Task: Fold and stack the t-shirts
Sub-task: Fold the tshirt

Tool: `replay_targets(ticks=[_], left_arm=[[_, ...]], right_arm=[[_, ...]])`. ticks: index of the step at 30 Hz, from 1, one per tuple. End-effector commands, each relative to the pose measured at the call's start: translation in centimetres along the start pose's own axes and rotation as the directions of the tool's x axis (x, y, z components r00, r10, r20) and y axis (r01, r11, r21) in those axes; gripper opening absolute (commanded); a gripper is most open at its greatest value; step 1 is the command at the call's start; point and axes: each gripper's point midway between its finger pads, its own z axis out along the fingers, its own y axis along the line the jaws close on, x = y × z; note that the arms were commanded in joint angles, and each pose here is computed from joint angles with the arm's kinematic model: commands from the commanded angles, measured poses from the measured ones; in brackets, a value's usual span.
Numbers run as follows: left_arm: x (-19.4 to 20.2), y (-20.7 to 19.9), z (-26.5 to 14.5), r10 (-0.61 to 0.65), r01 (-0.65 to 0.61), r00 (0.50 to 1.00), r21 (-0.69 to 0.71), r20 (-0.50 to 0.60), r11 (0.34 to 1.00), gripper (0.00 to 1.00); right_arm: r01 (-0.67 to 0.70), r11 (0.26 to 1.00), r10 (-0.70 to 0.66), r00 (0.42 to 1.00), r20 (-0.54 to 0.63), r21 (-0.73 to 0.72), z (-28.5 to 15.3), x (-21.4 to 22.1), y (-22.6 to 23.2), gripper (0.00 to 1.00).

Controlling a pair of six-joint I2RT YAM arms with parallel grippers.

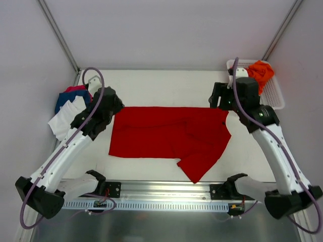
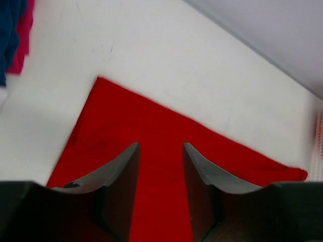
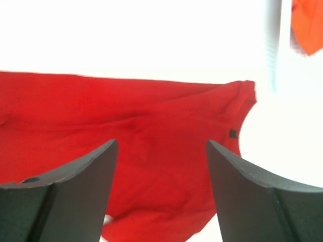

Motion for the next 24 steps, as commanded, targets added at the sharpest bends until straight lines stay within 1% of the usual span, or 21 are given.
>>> replay_targets(ticks=[1, 2, 3, 4, 5, 6, 7, 8, 9, 10, 12, 13, 14, 17, 20, 23, 24], left_arm=[[8.4, 5.5, 0.0, 0.084, -0.105, 0.98, -0.113, -0.179, 0.988, 0.36], [10.8, 7.2, -0.1, 0.106, -0.14, 0.969, -0.14, -0.223, 0.98, 0.34], [12.0, 8.0, -0.5, 0.097, -0.137, 0.964, -0.152, -0.247, 0.979, 0.33], [14.2, 9.5, -0.7, 0.11, -0.166, 0.949, -0.173, -0.296, 0.971, 0.33], [15.2, 10.2, -1.0, 0.108, -0.172, 0.942, -0.18, -0.318, 0.968, 0.33], [16.1, 10.7, -1.2, 0.116, -0.186, 0.935, -0.185, -0.336, 0.965, 0.33], [17.0, 11.1, -1.4, 0.111, -0.187, 0.932, -0.196, -0.345, 0.963, 0.33], [18.0, 12.3, -1.5, 0.115, -0.206, 0.925, -0.223, -0.362, 0.953, 0.33], [18.4, 12.9, -1.5, 0.114, -0.214, 0.921, -0.24, -0.371, 0.947, 0.33], [18.8, 13.5, -1.5, 0.103, -0.213, 0.922, -0.268, -0.374, 0.939, 0.32], [19.5, 14.4, -1.5, 0.111, -0.239, 0.913, -0.297, -0.392, 0.924, 0.32], [19.6, 14.8, -1.5, 0.11, -0.245, 0.914, -0.316, -0.391, 0.917, 0.32], [19.7, 14.9, -1.4, 0.116, -0.254, 0.913, -0.322, -0.391, 0.912, 0.32], [20.2, 16.2, -1.3, 0.136, -0.302, 0.904, -0.38, -0.406, 0.874, 0.32], [20.4, 16.7, -1.1, 0.143, -0.325, 0.9, -0.415, -0.411, 0.85, 0.32], [20.5, 16.9, -1.0, 0.162, -0.361, 0.89, -0.443, -0.427, 0.821, 0.32], [20.7, 17.0, -0.9, 0.166, -0.373, 0.886, -0.453, -0.432, 0.81, 0.32]], right_arm=[[0.001, 1.0, -0.002, 0.992, -0.13, -0.009, -2.8, 6.8, 0.8, 0.74], [-0.032, 0.999, 0.033, 0.99, -0.137, 0.004, -3.2, 8.0, 1.0, 0.73], [-0.02, 0.999, 0.026, 0.984, -0.178, 0.035, -2.8, 10.7, 0.5, 0.73], [-0.037, 0.999, 0.038, 0.986, -0.164, 0.007, -3.5, 11.6, 1.4, 0.73], [-0.041, 0.999, 0.042, 0.983, -0.18, 0.006, -3.6, 13.0, 1.5, 0.73], [-0.038, 0.999, 0.044, 0.974, -0.223, 0.028, -3.2, 15.6, 1.1, 0.73], [-0.033, 0.999, 0.035, 0.97, -0.24, 0.016, -3.3, 16.9, 1.5, 0.73], [-0.068, 0.998, 0.07, 0.969, -0.235, 0.016, -3.6, 17.7, 1.6, 0.73], [-0.073, 0.997, 0.077, 0.968, -0.24, 0.027, -3.5, 18.6, 1.5, 0.73], [-0.057, 0.998, 0.063, 0.96, -0.273, 0.031, -3.4, 20.6, 1.4, 0.73], [-0.071, 0.995, 0.086, 0.957, -0.277, 0.063, -3.5, 21.9, 1.1, 0.73], [-0.053, 0.996, 0.07, 0.951, -0.3, 0.066, -3.6, 23.0, 1.1, 0.73], [-0.04, 0.995, 0.067, 0.949, -0.308, 0.091, -3.6, 23.6, 0.7, 0.72], [-0.024, 0.993, 0.06, 0.945, -0.321, 0.116, -4.0, 24.9, 0.8, 0.72], [0.0, 0.991, 0.046, 0.935, -0.351, 0.131, -4.2, 26.3, 1.2, 0.72], [0.064, 0.984, 0.007, 0.921, -0.389, 0.167, -4.4, 27.9, 1.4, 0.72], [0.093, 0.983, -0.023, 0.917, -0.399, 0.156, -4.7, 28.4, 1.7, 0.72]])
